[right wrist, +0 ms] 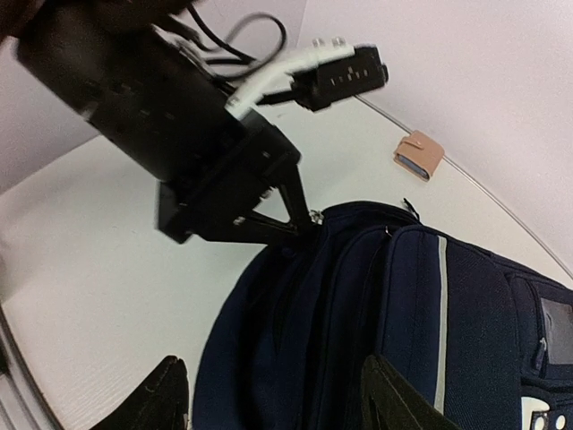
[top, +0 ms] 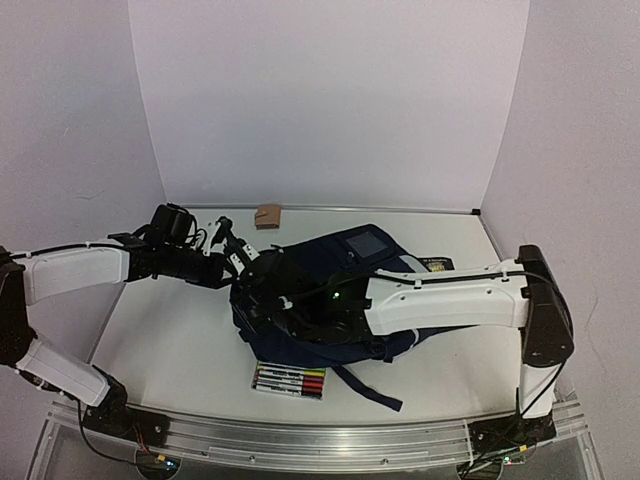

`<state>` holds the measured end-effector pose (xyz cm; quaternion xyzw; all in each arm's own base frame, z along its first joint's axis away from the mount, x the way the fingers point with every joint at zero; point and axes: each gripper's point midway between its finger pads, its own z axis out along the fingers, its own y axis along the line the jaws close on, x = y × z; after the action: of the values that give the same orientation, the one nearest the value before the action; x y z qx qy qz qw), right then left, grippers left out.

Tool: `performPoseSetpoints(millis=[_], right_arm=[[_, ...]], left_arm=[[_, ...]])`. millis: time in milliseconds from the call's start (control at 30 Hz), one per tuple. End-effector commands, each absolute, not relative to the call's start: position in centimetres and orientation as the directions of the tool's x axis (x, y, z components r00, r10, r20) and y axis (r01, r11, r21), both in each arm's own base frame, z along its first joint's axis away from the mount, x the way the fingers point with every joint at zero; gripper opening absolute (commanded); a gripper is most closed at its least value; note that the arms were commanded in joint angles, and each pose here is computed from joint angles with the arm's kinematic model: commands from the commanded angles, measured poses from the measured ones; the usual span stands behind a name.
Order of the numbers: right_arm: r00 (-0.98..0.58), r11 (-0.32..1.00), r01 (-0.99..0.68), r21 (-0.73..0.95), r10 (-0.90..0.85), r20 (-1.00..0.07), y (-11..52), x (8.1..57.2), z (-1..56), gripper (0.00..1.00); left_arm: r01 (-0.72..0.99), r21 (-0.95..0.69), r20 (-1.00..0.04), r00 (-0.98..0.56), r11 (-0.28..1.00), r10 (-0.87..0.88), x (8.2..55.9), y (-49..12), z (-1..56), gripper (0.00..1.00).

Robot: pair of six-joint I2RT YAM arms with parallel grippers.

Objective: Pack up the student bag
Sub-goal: Zip the student bag at the center of the board.

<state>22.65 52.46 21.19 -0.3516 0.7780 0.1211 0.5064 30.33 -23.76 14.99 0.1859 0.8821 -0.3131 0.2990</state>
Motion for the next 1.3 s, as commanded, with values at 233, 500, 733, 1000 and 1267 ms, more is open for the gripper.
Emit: performPoseSetpoints(millis=[233,500,733,1000,1267], right_arm=[[-0.238,0.718,-0.648,-0.252,-0.506,-0.829,53.6,26.8,17.0,0.42],[-0.196,0.693,-0.679,-0.241,-0.488,-0.851,52.1,26.0,20.7,0.0],[-0.134,0.633,-0.749,-0.197,-0.437,-0.89,48.9,23.4,27.0,0.0],[-0.07,0.675,-0.72,-0.162,-0.303,-0.95,44.8,22.6,36.2,0.0],[-0.004,0.643,-0.754,-0.136,-0.211,-0.977,42.9,21.5,42.4,0.0]], left_arm=[[0.586,-0.417,-0.763,-0.641,0.694,0.083,30.9,-24.5,19.8,0.0],[0.442,-0.33,-0.743,-0.667,0.834,0.06,33.9,-20.9,18.0,0.0],[0.388,-0.315,-0.741,-0.67,0.866,0.03,36.9,-19.0,18.1,0.0],[0.445,-0.335,-0.735,-0.675,0.83,0.065,37.9,-19.8,19.1,0.0],[0.478,-0.338,-0.709,-0.696,0.811,0.114,37.5,-19.5,21.3,0.0]])
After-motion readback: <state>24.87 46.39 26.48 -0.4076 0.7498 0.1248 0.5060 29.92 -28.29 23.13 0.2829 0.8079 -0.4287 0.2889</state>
